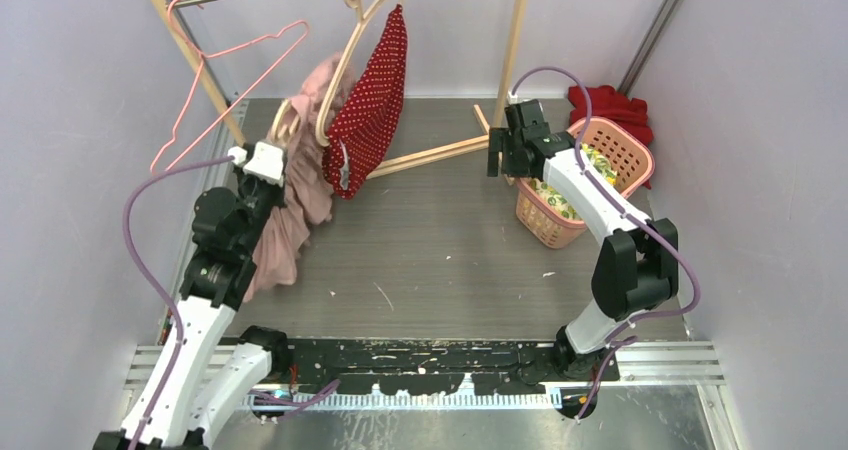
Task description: Remove the skirt from the hanger
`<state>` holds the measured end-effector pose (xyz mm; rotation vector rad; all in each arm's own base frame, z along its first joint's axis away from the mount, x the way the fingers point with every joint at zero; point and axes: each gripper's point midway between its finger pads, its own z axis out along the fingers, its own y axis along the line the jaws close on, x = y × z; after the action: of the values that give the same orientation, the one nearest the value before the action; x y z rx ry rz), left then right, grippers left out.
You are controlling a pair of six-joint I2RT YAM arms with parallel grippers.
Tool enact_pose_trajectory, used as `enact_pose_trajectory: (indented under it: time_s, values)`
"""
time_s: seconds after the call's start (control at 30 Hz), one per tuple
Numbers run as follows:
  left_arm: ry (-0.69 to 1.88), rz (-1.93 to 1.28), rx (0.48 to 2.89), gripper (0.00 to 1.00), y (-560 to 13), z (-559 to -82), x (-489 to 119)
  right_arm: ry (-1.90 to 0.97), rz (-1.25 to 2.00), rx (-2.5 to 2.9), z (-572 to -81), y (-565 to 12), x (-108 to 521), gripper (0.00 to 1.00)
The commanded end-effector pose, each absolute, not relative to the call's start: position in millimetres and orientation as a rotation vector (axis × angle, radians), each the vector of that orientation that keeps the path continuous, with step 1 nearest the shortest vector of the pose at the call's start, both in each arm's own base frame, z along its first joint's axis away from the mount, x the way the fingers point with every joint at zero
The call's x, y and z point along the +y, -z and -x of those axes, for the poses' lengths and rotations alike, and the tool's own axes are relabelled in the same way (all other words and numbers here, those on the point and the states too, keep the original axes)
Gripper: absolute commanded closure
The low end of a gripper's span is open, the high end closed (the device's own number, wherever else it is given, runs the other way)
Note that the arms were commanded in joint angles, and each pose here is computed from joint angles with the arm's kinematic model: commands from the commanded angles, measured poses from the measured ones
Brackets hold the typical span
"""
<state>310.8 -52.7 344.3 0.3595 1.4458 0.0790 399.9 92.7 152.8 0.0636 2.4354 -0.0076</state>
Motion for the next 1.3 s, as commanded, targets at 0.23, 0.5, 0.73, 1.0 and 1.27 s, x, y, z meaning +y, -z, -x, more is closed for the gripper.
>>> enact_pose_trajectory:
  time_s: [0.23, 0.5, 0.73, 1.0, 1.27]
  values:
    - [-0.031, -0.642, 1.704, 1.00, -288, -225, -54, -0.097, 0.129, 2.284, -396, -236, 135, 0.20]
    - [0.205, -0.893, 1.726, 1.00, -275, -188, -91, -0.115, 0.144, 2.266, -393, -249, 141, 0.20]
    - [0.626, -1.013, 1.667, 1.00, -298, -167, -147, -0.143, 0.292, 2.270, -374, -254, 167, 0.21]
    - [0.747, -1.025, 1.563, 1.00, -320, -177, -170, -0.279, 0.529, 2.233, -324, -274, 207, 0.21]
    - [0.713, -1.024, 1.536, 1.00, -331, -192, -174, -0.452, 0.725, 2.144, -258, -305, 241, 0.22]
